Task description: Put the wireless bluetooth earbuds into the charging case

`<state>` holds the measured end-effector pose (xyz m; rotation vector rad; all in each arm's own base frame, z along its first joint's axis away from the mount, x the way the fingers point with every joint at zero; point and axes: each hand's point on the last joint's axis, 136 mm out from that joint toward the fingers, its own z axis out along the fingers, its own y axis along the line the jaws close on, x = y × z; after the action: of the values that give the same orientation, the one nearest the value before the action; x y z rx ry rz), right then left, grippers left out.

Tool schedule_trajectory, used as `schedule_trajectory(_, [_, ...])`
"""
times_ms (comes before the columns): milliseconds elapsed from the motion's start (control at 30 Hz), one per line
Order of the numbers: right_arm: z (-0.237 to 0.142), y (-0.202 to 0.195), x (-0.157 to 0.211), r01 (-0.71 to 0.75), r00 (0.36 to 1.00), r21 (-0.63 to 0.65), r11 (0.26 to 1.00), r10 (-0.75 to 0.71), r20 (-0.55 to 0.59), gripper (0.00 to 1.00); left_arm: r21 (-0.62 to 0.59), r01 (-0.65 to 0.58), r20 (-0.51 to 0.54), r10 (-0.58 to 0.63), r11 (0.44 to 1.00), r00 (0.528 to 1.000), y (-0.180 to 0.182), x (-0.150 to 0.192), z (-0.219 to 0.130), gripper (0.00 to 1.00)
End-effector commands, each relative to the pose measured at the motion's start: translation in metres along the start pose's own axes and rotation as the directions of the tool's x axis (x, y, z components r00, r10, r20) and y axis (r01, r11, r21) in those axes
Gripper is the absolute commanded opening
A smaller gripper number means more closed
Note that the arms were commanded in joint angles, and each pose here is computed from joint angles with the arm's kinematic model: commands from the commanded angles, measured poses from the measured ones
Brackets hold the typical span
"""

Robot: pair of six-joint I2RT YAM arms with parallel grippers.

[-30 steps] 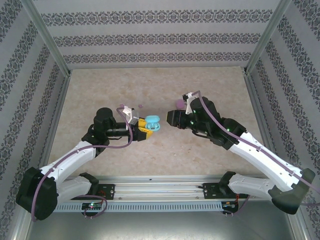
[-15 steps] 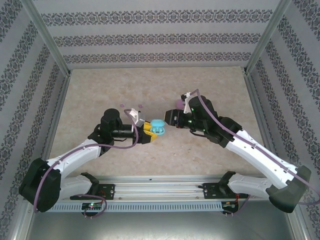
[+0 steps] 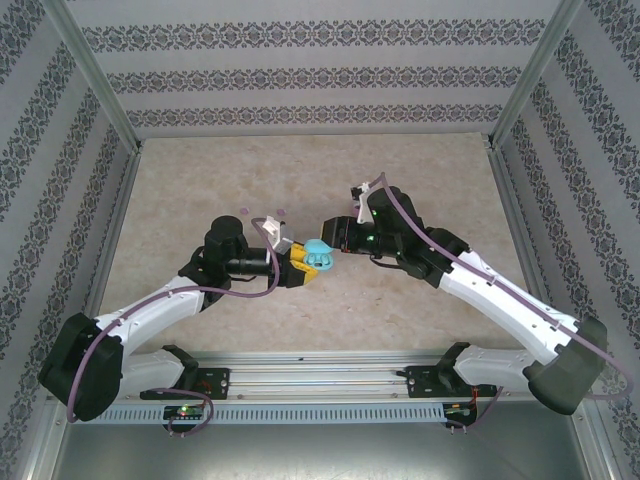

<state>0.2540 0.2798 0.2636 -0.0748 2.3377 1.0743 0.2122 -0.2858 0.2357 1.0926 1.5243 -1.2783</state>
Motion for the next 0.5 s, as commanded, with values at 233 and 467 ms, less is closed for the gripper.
schedule_trajectory(233, [-0.001, 0.000, 0.014, -0.021, 0.999, -0.043, 0.999, 0.019, -0.047, 0.34, -0.002, -0.088, 0.032, 0.088, 0.996, 0.996, 0.001, -0.019, 0.005, 0.10])
schedule_trajectory(467, [-0.011, -0.005, 0.020, -0.007, 0.999, -0.026, 1.000, 0.006, -0.045, 0.34, -0.018, -0.101, 0.025, 0.101, 0.995, 0.995, 0.005, -0.024, 0.006, 0.10])
